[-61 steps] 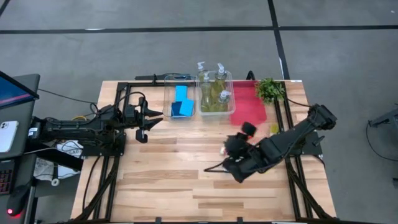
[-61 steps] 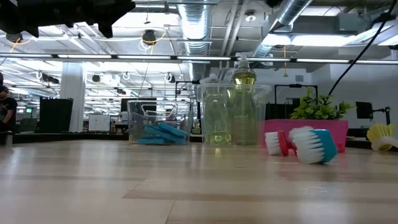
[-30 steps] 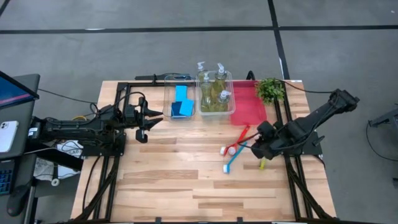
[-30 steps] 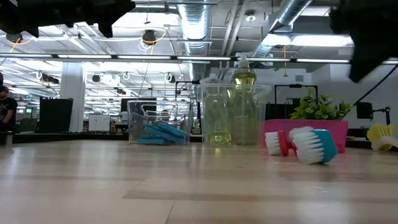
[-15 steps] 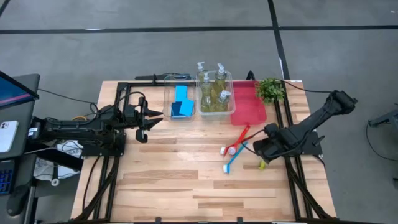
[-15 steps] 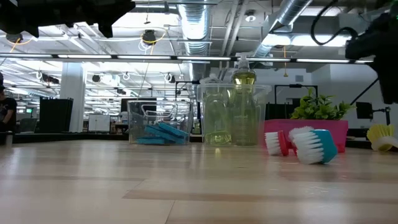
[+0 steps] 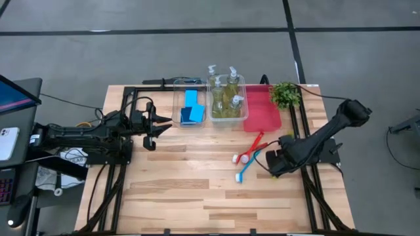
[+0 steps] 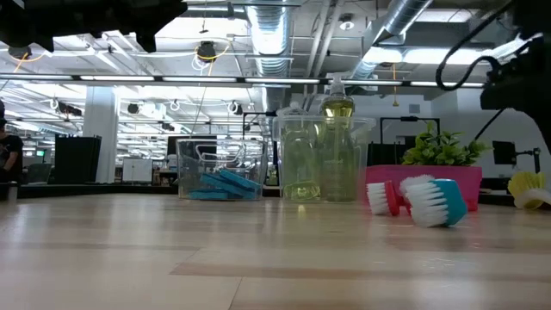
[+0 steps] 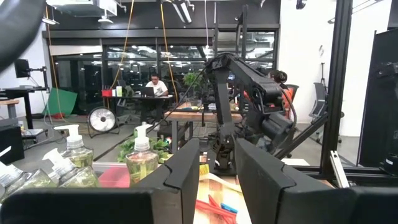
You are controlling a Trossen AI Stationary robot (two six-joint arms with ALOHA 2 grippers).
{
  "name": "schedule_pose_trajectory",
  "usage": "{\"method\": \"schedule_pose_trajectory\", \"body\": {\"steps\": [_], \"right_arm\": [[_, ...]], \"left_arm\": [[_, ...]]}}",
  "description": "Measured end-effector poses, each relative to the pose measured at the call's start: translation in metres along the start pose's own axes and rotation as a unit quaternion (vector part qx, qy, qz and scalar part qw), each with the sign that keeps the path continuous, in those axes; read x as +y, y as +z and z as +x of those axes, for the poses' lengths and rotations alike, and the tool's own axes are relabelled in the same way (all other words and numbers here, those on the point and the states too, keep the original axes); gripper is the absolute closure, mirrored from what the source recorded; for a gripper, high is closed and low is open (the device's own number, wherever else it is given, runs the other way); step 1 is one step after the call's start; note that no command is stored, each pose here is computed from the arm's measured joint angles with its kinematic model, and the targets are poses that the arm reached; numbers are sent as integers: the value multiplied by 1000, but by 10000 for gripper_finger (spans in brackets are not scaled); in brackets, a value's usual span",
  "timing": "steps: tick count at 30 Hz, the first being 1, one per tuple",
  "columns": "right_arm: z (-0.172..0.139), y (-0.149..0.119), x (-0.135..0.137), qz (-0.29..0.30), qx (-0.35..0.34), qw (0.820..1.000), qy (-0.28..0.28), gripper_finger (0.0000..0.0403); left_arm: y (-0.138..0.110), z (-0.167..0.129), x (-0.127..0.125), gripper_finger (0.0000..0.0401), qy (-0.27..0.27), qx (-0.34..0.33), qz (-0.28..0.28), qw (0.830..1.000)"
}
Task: Pick & Place Kitchen Sink Supplies
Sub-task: Put the yellow dish brush into the red bin
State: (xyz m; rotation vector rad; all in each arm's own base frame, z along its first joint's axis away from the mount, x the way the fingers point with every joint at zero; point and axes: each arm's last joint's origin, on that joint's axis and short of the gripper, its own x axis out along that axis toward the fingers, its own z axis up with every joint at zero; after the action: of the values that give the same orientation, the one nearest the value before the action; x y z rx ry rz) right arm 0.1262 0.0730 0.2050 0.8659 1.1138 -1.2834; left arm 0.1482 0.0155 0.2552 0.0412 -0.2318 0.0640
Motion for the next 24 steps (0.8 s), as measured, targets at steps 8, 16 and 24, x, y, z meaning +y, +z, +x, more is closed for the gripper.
{"method": "schedule_pose_trajectory", "body": {"steps": [8,16,24], "right_arm": [[13,-9,21,14,15,1000,-14,285],[25,-12,37,25,26,999,-22,285],[36,-23,48,29,77,996,-44,285]], "left_arm": [[0,0,0,297,0,0,0,1000],[0,0,0,297,0,0,0,1000],[0,0,0,297,0,0,0,1000]]}}
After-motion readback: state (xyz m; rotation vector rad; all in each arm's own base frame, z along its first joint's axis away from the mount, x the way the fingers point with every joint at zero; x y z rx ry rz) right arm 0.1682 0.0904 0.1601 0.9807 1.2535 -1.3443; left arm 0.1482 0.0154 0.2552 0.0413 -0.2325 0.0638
